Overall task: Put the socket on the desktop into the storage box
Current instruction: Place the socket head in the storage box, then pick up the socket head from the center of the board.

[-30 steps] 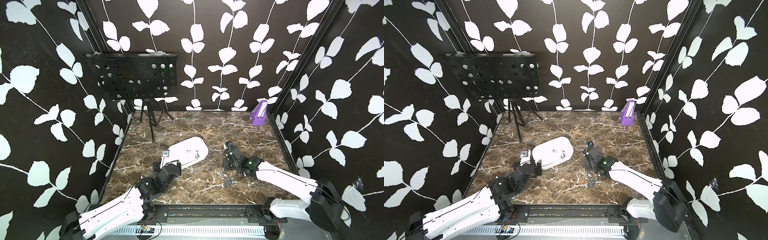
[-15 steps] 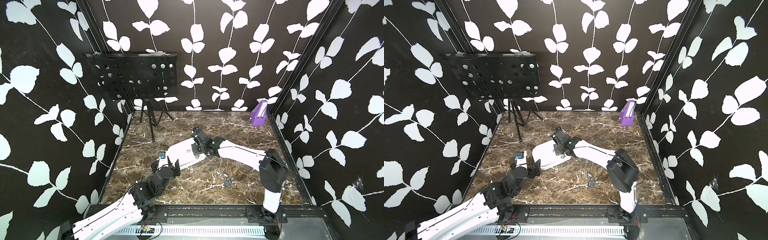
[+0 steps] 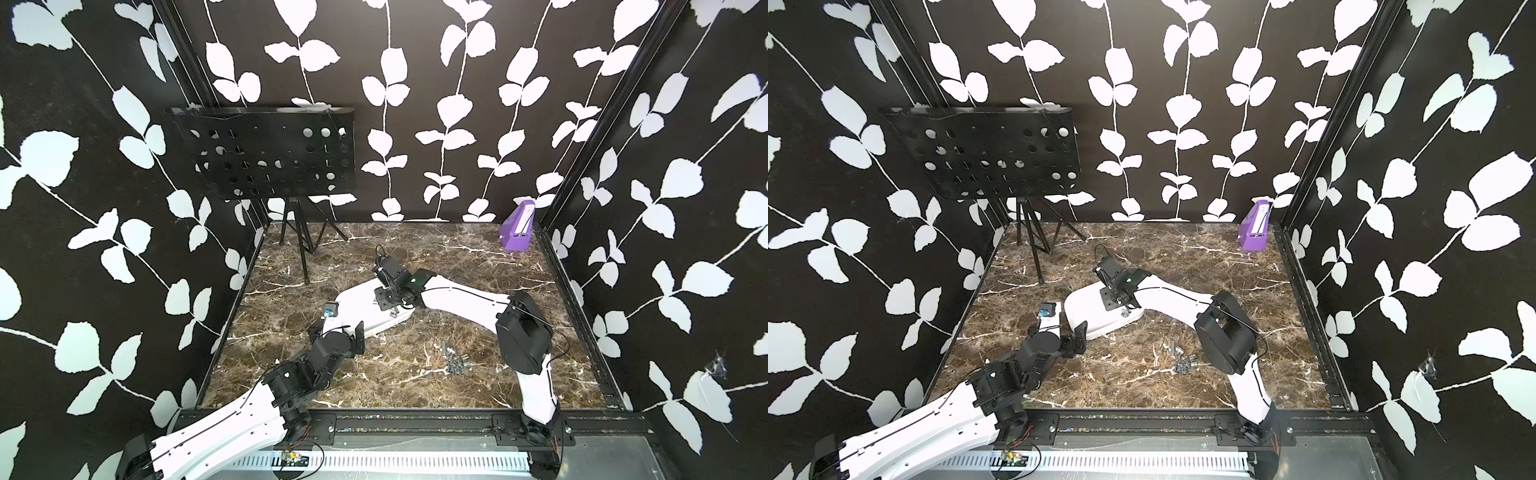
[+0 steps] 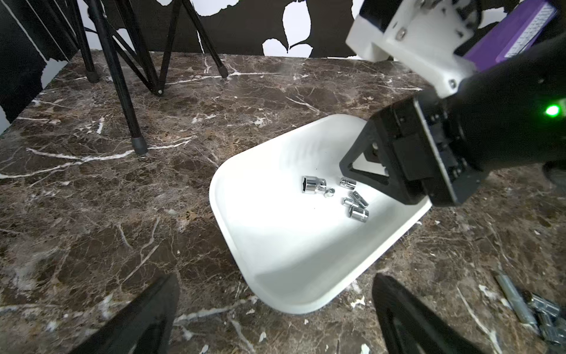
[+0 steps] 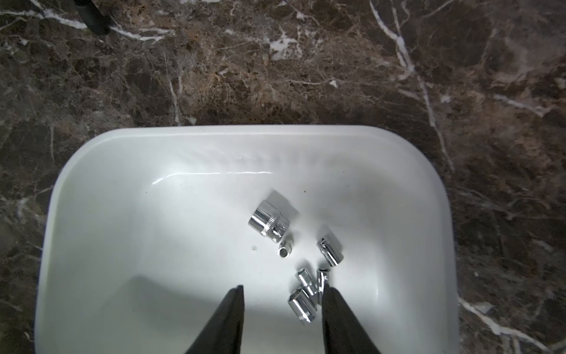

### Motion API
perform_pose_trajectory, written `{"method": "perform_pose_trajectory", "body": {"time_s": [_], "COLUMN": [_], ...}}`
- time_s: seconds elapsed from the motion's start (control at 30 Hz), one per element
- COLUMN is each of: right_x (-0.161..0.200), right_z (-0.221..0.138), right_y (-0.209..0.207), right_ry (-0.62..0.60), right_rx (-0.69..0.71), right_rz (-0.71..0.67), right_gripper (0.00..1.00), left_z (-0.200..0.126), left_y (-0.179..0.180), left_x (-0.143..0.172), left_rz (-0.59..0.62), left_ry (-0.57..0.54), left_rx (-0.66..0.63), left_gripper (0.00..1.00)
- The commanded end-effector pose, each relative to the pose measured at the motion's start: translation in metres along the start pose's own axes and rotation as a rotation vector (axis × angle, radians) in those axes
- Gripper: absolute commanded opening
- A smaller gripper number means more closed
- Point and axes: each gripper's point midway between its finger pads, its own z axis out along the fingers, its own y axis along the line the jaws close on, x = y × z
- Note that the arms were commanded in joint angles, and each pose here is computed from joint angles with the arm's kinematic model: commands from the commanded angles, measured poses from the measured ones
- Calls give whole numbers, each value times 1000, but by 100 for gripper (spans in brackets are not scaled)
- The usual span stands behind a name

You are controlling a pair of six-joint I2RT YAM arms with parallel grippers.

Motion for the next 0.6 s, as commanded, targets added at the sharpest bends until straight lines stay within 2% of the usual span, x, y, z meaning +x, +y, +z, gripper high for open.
{"method": "perform_pose_trajectory", "body": {"time_s": [0.0,0.13,0.3,0.4,0.57], "right_x": [-2,41,111,147,175], "right_z": [-63,-113,-152,-148,-122], "right_y": [-4,-37,-98,-119,-114], "right_ry": [-80,-169,-222,-212,-117], "right_rx": [-8,24,167,208,169], "right_rz": [-69,-82,-45,-29,-51], "right_gripper": [47,46,48,52,50], "left_z": [-2,-2,3,8,17], "left_y": [-20,-47,-65,-74,-86], "left_x": [-7,-3,4,10,22], "left_rz": [8,25,47,66,101], "left_ry": [-18,-2,65,105,175], "left_rx": [106,244,306,325,350], "left_gripper": [99,98,96,96,95]}}
